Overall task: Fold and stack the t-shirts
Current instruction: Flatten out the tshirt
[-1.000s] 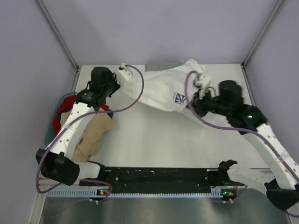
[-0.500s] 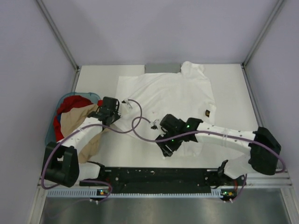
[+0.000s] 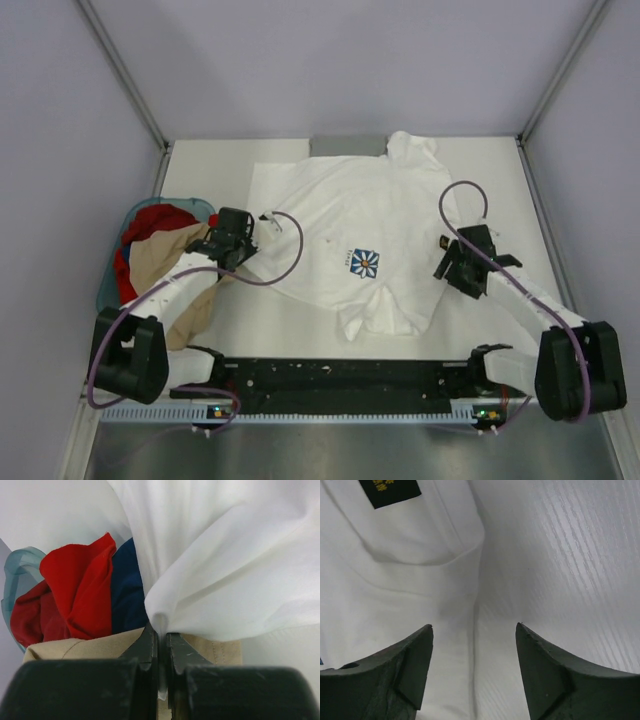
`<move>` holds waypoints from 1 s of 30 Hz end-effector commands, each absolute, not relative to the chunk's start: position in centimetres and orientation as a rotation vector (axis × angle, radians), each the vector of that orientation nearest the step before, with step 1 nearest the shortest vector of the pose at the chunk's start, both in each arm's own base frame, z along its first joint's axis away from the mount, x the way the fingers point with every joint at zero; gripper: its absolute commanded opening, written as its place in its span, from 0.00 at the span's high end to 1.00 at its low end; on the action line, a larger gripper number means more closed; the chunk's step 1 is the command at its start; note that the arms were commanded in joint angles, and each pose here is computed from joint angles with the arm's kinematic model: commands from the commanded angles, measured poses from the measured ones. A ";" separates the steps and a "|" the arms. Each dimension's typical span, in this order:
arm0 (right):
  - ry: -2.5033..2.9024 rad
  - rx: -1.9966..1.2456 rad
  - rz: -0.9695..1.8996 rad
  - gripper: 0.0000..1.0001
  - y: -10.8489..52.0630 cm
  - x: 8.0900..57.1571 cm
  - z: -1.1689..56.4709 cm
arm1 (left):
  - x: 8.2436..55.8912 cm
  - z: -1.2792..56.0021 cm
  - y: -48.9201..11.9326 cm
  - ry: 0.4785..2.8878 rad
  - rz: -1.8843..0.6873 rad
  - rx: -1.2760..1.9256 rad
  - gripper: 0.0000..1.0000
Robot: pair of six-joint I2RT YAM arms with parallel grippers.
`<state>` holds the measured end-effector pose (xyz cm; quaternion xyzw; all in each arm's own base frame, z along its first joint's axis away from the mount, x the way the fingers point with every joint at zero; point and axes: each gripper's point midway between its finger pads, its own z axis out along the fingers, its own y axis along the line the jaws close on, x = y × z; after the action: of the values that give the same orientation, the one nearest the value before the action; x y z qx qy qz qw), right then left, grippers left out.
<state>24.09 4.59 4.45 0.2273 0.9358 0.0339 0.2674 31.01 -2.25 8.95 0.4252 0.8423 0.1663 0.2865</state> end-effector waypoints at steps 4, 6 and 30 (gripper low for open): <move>2.497 0.794 0.245 0.57 4.8 28.3 1.1 | 30.7 9.2 -2.4 2.248 0.416 1.108 1.00; 2.501 0.855 0.309 0.70 4.6 28.7 0.1 | 30.7 9.0 -2.5 2.252 0.404 1.118 1.00; 2.416 0.444 0.199 0.53 3.1 29.8 11.5 | 27.0 7.0 -5.4 2.207 0.291 1.458 0.89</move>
<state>30.75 -2.38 8.56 0.3083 0.8885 0.0643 0.3337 23.91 -7.31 5.00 0.5585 0.8048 0.0199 0.2001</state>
